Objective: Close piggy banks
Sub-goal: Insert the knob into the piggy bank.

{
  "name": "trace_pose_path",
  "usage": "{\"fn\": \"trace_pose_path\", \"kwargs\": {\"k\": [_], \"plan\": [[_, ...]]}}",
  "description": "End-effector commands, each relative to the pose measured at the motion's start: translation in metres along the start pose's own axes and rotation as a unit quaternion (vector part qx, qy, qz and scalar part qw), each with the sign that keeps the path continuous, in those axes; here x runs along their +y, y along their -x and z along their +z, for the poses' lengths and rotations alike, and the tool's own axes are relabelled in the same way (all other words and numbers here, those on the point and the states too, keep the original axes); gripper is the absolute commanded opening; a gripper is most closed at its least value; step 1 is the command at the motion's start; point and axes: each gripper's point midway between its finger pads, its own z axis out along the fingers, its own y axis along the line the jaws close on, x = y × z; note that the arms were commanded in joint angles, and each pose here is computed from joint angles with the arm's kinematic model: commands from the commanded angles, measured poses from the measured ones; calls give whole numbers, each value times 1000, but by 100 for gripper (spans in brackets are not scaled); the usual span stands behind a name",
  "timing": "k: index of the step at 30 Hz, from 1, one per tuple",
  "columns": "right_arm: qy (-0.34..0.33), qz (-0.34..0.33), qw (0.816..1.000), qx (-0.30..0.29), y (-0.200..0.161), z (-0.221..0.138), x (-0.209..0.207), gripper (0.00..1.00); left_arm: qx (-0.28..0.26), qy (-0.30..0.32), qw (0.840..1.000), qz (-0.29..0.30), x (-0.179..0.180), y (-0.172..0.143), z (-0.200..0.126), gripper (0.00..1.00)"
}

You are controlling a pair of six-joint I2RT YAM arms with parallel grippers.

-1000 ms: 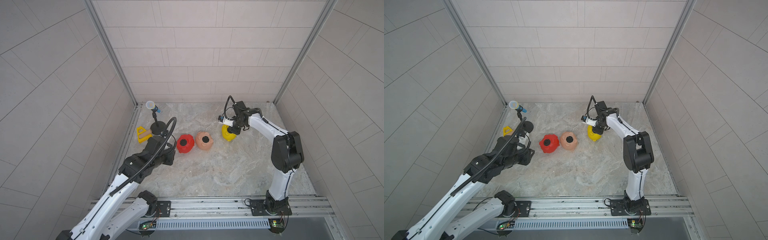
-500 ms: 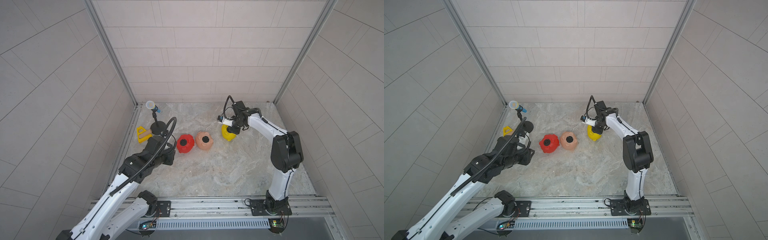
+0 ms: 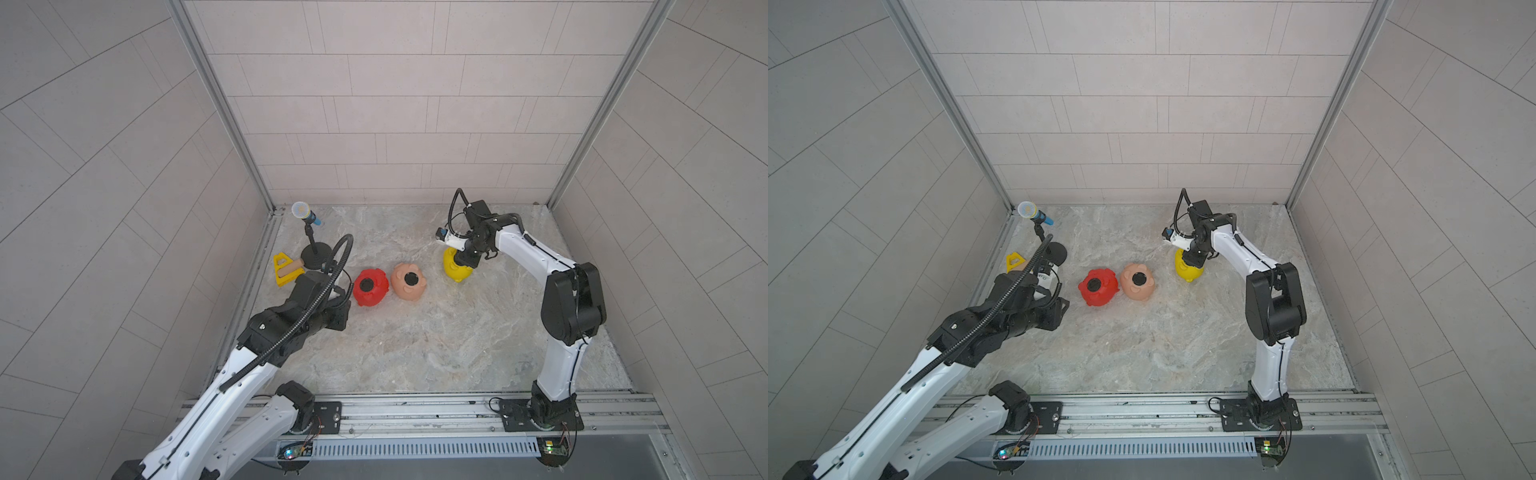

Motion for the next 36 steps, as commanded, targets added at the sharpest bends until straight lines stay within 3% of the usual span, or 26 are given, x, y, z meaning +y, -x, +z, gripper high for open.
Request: {"fn": "trace_pose_path", "kwargs": {"k": [1, 8, 17, 36], "plan": [[14, 13, 1000, -1, 6, -14, 6, 19, -7, -2, 1000, 0, 1, 1, -1, 44], [-4, 39, 999, 10, 8, -28, -5, 17, -10, -2, 1000, -1, 1, 1, -2, 44], [-4, 35, 995, 97, -10, -25, 0, 17, -9, -6, 1000, 0, -1, 1, -2, 44], [7, 22, 991, 131, -7, 3, 0, 14, -9, -6, 1000, 0, 0, 1, -2, 44]]}}
